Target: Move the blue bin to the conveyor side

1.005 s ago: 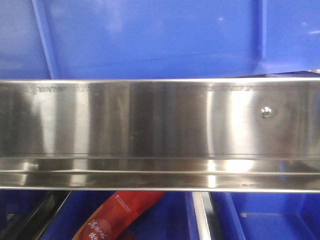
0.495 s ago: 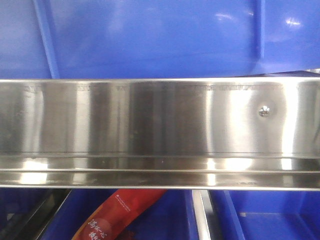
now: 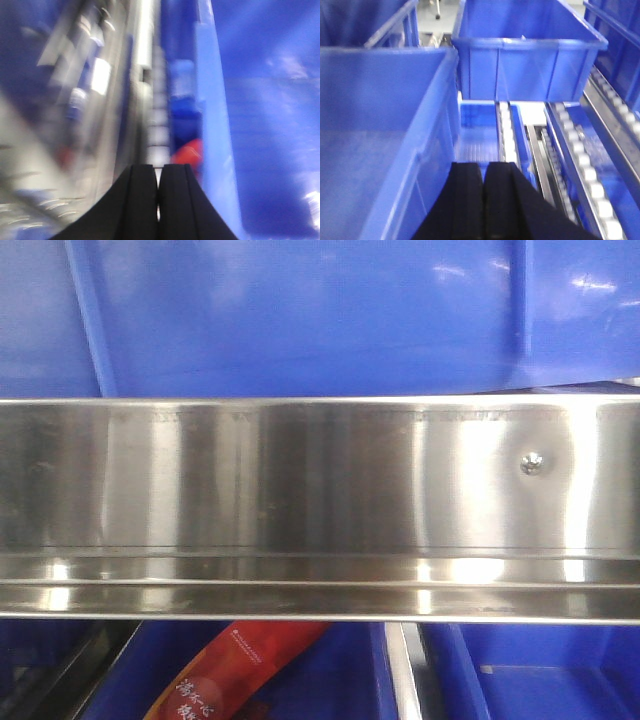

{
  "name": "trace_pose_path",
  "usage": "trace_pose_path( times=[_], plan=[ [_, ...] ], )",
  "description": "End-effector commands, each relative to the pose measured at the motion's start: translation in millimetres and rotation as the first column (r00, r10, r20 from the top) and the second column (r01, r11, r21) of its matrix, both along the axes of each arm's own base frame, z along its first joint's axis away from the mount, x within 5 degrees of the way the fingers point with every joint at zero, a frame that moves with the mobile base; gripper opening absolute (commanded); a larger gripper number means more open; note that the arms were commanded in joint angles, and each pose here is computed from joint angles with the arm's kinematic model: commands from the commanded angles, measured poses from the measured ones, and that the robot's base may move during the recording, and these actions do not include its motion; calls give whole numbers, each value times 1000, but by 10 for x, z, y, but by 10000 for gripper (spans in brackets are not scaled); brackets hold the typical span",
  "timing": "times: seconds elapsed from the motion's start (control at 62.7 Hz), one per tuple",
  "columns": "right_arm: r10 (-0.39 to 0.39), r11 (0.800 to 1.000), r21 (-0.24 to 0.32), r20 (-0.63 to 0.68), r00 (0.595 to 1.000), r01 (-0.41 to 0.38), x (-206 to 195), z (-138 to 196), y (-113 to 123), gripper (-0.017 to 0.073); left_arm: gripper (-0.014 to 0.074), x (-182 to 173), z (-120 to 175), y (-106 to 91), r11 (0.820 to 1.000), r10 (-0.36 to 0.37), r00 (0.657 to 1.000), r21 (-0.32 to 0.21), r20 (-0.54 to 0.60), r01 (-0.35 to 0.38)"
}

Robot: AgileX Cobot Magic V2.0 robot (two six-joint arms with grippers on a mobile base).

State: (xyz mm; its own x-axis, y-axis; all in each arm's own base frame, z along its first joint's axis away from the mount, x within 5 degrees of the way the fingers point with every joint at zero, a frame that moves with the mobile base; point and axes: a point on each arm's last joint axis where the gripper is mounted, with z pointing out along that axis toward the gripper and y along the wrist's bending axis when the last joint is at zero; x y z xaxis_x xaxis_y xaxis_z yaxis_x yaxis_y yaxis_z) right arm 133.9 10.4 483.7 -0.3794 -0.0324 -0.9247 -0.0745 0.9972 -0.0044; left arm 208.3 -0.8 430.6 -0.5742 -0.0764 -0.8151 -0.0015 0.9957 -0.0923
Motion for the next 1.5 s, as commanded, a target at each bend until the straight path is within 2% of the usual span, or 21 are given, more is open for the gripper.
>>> trace_pose_path(
  times=[0.0, 0.08, 0.255, 0.319, 0.415, 0.511, 0.686, 0.941, 1.021, 1.117, 1.213, 1.324, 1.484],
  plan=[
    [-1, 1000, -5, 23, 1000, 1, 66, 62, 0, -88, -10, 125, 83, -55, 998, -36, 999, -42, 38, 38],
    [0, 1000, -8, -49, 999, 0, 189, 78, 12, -88, -10, 274, 118, -66, 997, -44, 999, -59, 18, 45],
    [1, 1000, -18, -212, 977, -5, 554, 136, 47, -88, -10, 615, 250, -59, 997, -47, 999, -57, 27, 48],
    [-6, 1000, 0, -264, 964, 6, 704, 133, 69, -81, -10, 720, 264, -57, 997, -48, 999, -57, 23, 49],
    [-26, 1000, 4, -265, 964, 28, 942, 177, 130, -78, -10, 860, 239, -54, 997, -48, 999, -58, 10, 49],
    [-35, 999, -33, -273, 961, 27, 1167, 160, 235, -78, -10, 957, 179, -53, 997, -50, 999, -59, -15, 49],
    [9, 999, -33, -297, 955, -20, 1452, 95, 450, -78, -10, 1001, 131, -52, 997, -50, 998, -60, -34, 48],
    [10, 999, -39, -350, 937, -25, 1665, -73, 507, -74, -10, 1001, 131, -52, 997, -50, 998, -60, -34, 48],
    [9, 999, -41, -358, 934, -25, 1696, -101, 514, 8, -10, 1001, 131, -52, 997, -50, 998, -60, -34, 48],
    [8, 999, -43, -366, 931, -26, 1725, -127, 521, 208, -10, 1001, 131, -52, 997, -50, 998, -60, -34, 48],
    [7, 999, -45, -378, 926, -26, 1762, -167, 530, 347, -10, 1001, 131, -52, 997, -50, 998, -60, -34, 48],
    [5, 998, -50, -398, 917, -27, 1799, -234, 539, 347, -10, 1001, 131, -52, 997, -50, 998, -60, -34, 48],
    [-2, 998, -53, -434, 901, -23, 1822, -350, 545, 300, -10, 1001, 131, -52, 997, -50, 998, -60, -34, 48]
  ],
)
